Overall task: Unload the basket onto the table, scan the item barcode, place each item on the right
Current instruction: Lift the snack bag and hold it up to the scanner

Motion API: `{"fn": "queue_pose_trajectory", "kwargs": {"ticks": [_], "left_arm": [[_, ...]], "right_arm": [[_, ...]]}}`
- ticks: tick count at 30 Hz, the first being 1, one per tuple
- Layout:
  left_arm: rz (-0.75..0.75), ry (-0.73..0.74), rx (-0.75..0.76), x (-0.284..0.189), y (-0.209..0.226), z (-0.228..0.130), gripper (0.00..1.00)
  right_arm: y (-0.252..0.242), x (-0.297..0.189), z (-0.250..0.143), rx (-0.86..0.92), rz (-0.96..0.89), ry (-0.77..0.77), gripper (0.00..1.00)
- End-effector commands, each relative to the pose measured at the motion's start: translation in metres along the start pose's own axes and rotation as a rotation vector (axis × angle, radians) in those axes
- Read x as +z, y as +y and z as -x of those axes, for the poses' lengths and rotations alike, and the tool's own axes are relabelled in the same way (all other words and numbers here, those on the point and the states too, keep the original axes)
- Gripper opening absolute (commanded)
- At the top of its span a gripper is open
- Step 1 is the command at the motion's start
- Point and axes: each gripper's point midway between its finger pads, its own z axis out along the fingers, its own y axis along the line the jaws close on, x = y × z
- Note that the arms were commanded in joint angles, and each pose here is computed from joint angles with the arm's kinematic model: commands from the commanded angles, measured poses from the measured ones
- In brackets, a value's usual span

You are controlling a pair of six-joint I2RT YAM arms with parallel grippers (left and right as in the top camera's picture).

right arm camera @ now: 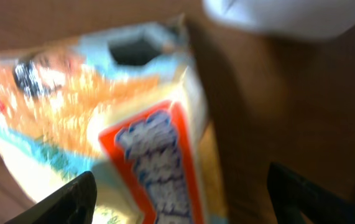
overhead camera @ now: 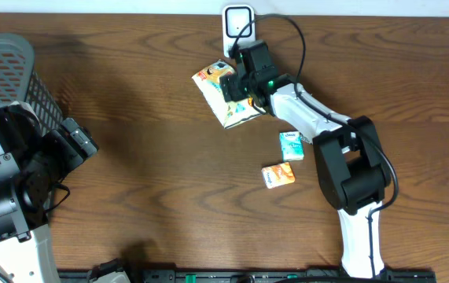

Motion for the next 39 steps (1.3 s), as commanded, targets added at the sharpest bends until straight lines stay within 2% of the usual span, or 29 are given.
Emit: {"fn": "queue_pose_trajectory", "kwargs": {"ticks": [1, 5, 7, 9, 11, 12, 17, 22, 26, 30, 34, 39], "left_arm": [[-0.010, -0.011, -0.004, -0.004, -0.002, 0.003, 0.98], [-0.010, -0.011, -0.004, -0.004, -0.002, 0.003, 0.98], [-0.010, -0.011, -0.004, -0.004, -0.002, 0.003, 0.98], [-0.010, -0.011, -0.004, -0.004, -0.002, 0.003, 0.98], [-0.010, -0.011, -0.004, -0.004, -0.002, 0.003, 0.98], [-0.010, -0.011, -0.004, -0.004, -0.002, 0.003, 0.97], [-0.010, -0.011, -0.004, -0.004, -0.002, 0.003, 0.97], [-0.010, -0.011, -0.004, -0.004, -0.002, 0.003, 0.98], [-0.010, -0.011, -0.004, -0.004, -0.002, 0.003, 0.98], [-0.010, -0.011, -0.004, -0.004, -0.002, 0.003, 0.98], [-0.010, -0.011, -0.004, -0.004, -0.002, 0.003, 0.98], [-0.010, -0.011, -0.004, -0.004, -0.002, 0.003, 0.98]], "right_arm": [[0.027, 0.009, -0.017, -0.067, 0.099, 0.048, 0.82], [0.029, 0.024, -0.039, -0.091, 0.080, 0.104, 0.82], [0.025, 0.034, -0.052, -0.097, 0.043, 0.131, 0.70], [0.019, 0.041, -0.063, -0.101, 0.006, 0.157, 0.34], [0.017, 0.043, -0.070, -0.102, -0.007, 0.179, 0.09], [0.017, 0.043, -0.072, -0.100, -0.008, 0.189, 0.01], [0.020, 0.026, -0.051, -0.026, -0.010, 0.145, 0.01], [0.019, -0.029, 0.027, 0.003, -0.004, -0.071, 0.01], [-0.001, -0.090, 0.089, 0.020, -0.090, -0.273, 0.01], [-0.021, -0.123, 0.121, 0.036, -0.172, -0.400, 0.01], [-0.029, -0.129, 0.143, -0.003, -0.189, -0.497, 0.01], [-0.040, -0.104, 0.156, -0.037, -0.205, -0.589, 0.01]]}}
